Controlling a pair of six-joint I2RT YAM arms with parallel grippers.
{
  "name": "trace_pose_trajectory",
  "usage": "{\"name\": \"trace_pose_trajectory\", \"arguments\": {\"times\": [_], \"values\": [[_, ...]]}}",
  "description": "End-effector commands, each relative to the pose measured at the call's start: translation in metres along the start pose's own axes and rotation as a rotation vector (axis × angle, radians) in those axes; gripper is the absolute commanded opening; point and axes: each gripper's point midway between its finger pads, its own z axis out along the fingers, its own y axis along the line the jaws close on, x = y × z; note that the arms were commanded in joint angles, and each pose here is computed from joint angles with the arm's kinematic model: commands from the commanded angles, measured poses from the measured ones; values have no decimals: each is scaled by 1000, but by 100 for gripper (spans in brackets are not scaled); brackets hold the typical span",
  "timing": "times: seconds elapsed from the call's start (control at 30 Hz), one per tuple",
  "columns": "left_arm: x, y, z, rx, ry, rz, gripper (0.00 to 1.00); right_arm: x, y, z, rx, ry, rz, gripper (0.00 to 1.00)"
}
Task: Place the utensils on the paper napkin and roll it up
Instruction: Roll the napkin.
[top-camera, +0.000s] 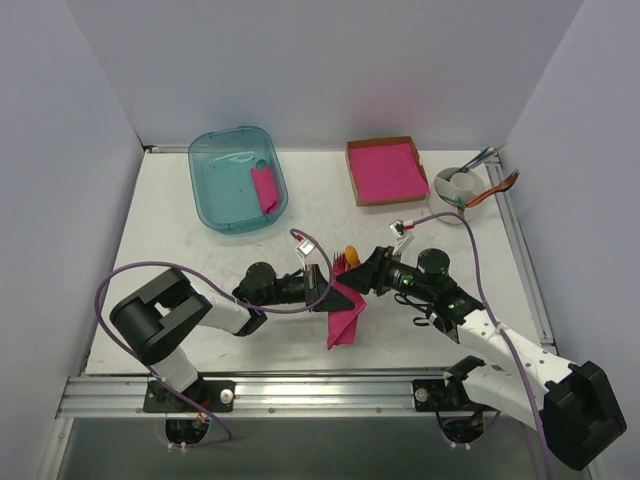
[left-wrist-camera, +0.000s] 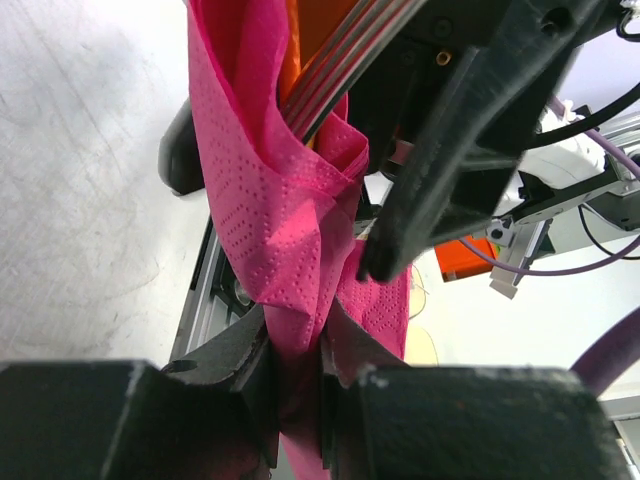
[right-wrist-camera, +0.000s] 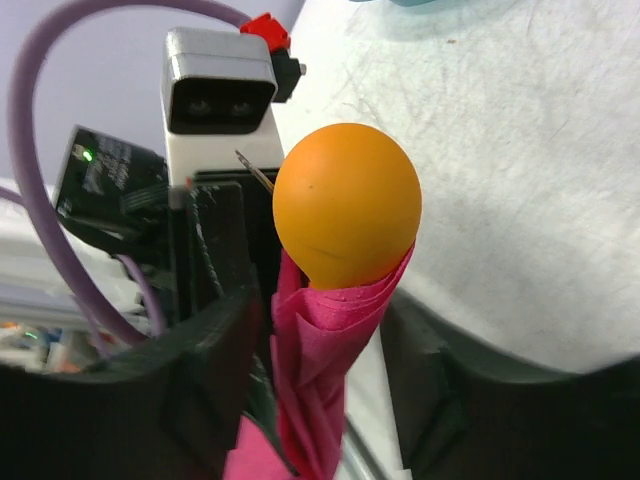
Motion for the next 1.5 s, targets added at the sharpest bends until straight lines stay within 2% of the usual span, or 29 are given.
{"name": "trace_pose_trajectory", "arguments": {"times": [0.0,0.07,0.17,0.27,0.5,0.67,0.73,0.8,0.97,1.07,1.1,1.23,1.33,1.47], "values": [[-20,-81,-2,290,-66,222,4,-9,15,0,-73,-21,-52,57],[-20,-82,-3,291,-64,222,4,-8,17,0,-94,-23,-42,66],[-21,-85,-3,299,-62,227,4,-4,16,1,-103,-12,-33,71],[-21,-91,-3,315,-56,230,3,-1,17,1,-126,-13,-22,63],[-17,-98,-2,334,-43,234,3,-4,24,1,-167,-29,-12,36],[-15,-95,-1,329,-35,229,3,-11,31,-1,-188,-56,-21,29],[-14,-94,-2,328,-30,228,3,-12,33,-1,-192,-60,-23,29],[-13,-93,-1,325,-28,225,3,-13,34,-1,-193,-61,-24,36],[-10,-92,0,325,-18,221,3,-14,36,-1,-202,-64,-22,39],[-9,-91,0,323,-16,219,3,-15,37,-1,-208,-66,-23,30],[-9,-91,0,321,-17,220,3,-15,37,-1,-208,-64,-22,20],[-8,-88,0,315,-15,221,4,-14,38,-1,-210,-61,-14,4],[-8,-85,1,306,-15,223,9,-13,38,-2,-214,-63,-6,0],[-7,-82,1,302,-13,230,29,-13,38,-4,-213,-75,11,0]]}}
